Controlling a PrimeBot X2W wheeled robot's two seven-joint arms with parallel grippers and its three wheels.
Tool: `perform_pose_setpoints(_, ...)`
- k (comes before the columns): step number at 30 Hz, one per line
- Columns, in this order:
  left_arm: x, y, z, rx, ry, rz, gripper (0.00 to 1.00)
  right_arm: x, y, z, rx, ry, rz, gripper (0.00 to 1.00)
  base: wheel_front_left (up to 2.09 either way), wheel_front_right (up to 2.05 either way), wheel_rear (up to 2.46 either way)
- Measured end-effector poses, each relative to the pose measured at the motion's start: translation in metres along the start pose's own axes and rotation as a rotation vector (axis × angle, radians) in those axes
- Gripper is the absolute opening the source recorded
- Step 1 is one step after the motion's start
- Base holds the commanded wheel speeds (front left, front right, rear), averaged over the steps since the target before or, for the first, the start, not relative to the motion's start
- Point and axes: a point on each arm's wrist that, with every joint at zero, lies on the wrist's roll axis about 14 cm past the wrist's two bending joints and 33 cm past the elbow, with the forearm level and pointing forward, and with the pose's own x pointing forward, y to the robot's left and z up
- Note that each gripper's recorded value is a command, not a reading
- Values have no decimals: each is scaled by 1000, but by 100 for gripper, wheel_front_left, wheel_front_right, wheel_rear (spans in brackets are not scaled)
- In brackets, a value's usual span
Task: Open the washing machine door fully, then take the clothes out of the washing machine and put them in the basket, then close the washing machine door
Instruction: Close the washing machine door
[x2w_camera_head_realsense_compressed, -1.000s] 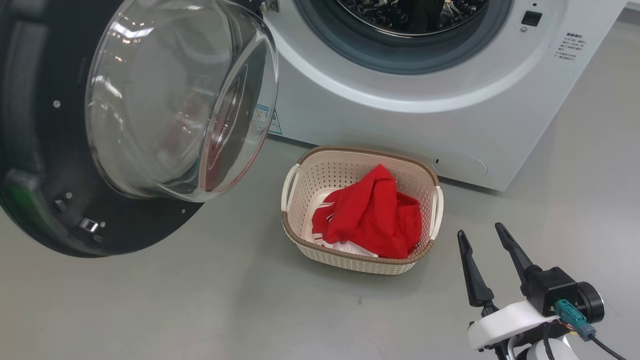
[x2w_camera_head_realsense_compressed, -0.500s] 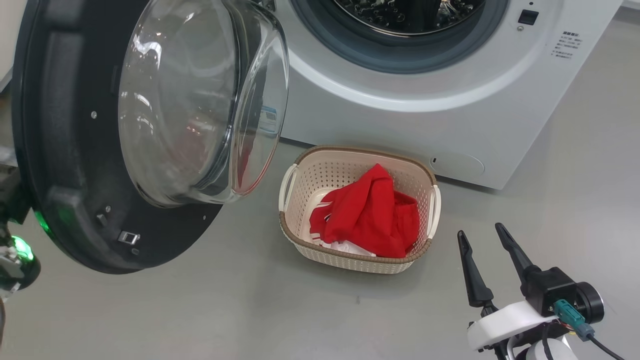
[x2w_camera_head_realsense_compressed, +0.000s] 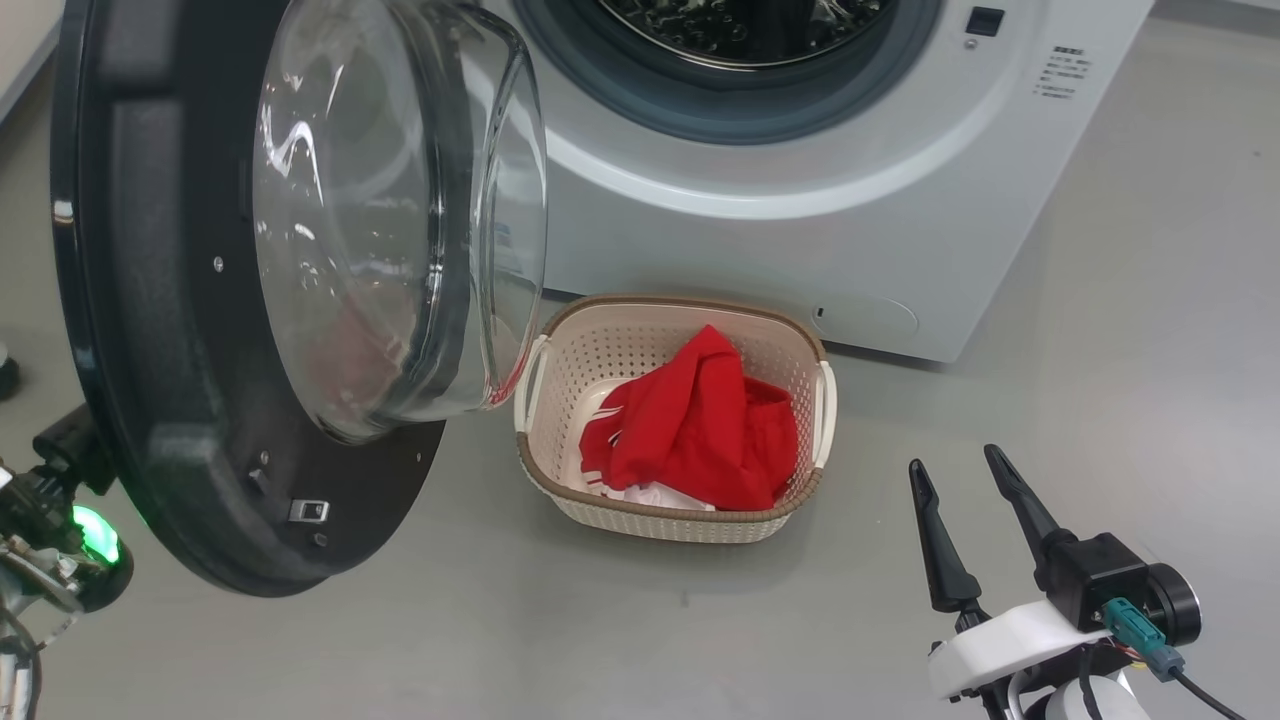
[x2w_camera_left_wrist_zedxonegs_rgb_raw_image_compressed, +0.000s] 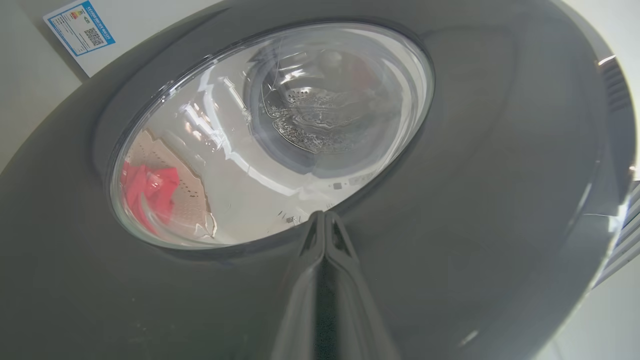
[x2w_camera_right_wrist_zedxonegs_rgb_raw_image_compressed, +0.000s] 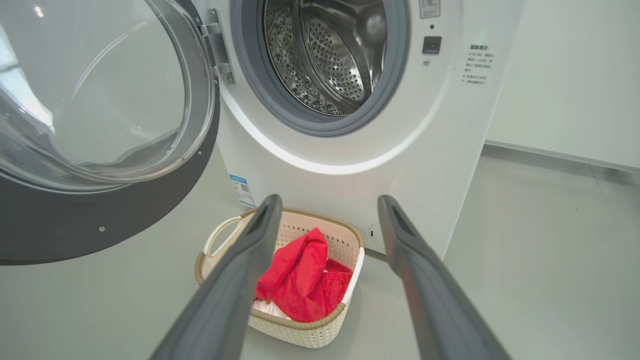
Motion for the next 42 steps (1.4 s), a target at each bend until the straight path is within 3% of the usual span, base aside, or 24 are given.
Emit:
perform_pose_setpoints(20,57,-11,-95,12,405,-94,0,-23,-44,14,20,-48,-165,100,0,0,0)
perform_pose_setpoints(42,134,-4,-159,-54,627,-145,0,-57,-103,22,49,-80,-384,100,0,0,0)
